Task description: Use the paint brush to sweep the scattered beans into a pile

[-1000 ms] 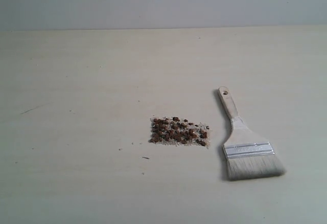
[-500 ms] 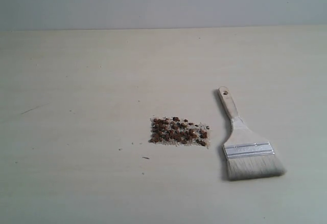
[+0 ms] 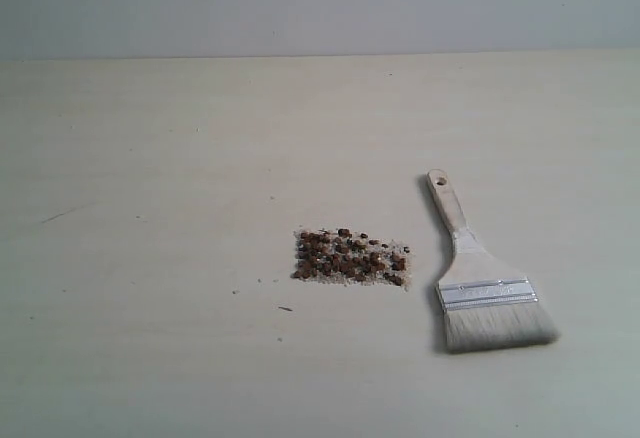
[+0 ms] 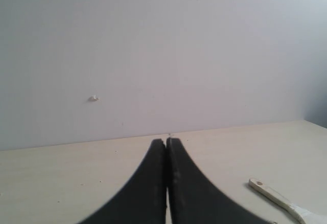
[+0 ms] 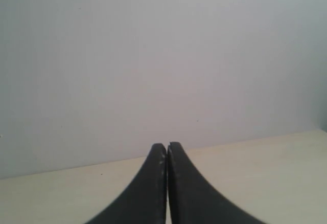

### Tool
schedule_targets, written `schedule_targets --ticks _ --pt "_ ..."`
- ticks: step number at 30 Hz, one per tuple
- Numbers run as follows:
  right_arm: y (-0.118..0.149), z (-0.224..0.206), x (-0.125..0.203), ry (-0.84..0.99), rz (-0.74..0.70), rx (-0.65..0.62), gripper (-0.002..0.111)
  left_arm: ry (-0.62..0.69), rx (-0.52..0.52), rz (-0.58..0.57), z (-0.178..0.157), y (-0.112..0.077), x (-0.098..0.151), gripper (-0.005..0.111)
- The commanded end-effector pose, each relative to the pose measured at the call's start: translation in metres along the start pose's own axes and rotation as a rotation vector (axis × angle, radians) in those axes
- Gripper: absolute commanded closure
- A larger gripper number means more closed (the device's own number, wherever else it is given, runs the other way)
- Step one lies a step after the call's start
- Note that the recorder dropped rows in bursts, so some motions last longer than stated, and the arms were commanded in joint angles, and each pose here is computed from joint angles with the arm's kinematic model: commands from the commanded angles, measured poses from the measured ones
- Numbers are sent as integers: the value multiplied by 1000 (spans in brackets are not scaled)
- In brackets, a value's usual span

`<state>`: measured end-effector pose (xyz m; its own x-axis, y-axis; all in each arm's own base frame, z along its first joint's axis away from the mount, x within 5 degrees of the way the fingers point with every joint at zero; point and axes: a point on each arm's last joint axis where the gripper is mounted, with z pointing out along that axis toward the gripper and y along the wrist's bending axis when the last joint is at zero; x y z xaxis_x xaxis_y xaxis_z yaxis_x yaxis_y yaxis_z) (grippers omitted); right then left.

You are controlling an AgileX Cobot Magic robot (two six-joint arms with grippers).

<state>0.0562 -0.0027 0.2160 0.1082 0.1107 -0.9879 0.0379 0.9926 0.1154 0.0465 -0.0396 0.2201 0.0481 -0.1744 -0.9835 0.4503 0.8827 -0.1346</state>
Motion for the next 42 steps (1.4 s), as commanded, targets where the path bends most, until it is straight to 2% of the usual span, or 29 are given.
schedule_targets --ticks 1,12,15,17,25,30,33,35,37,38,40,42 --pt "0 0 1 -4 -6 2 108 -4 -4 0 0 0 0 107" --pt "0 0 1 -4 -16 2 108 -4 -4 0 0 0 0 107" --pt "0 0 1 -4 -14 2 108 17 -9 84 0 1 2 107" --pt "0 0 1 -4 -9 2 108 18 -3 85 0 0 2 107" --pt "0 0 1 -4 -9 2 108 19 161 29 -2 -15 3 107" --pt "0 0 1 -4 -13 2 108 -62 165 -99 -2 -15 -6 107" --pt "0 0 1 -4 -13 2 108 -83 146 -118 -2 -13 -6 107" --pt "0 0 1 -4 -9 2 108 -188 98 -120 -2 -7 -14 107" --pt "0 0 1 -4 -9 2 108 -296 -34 -140 -4 5 -22 107" --pt "0 0 1 -4 -9 2 108 -321 -94 -203 -5 12 -24 107" --pt "0 0 1 -4 -9 2 108 -304 -246 -228 -7 25 -20 107" --pt "0 0 1 -4 -7 2 108 -187 -386 -165 -9 36 -10 107"
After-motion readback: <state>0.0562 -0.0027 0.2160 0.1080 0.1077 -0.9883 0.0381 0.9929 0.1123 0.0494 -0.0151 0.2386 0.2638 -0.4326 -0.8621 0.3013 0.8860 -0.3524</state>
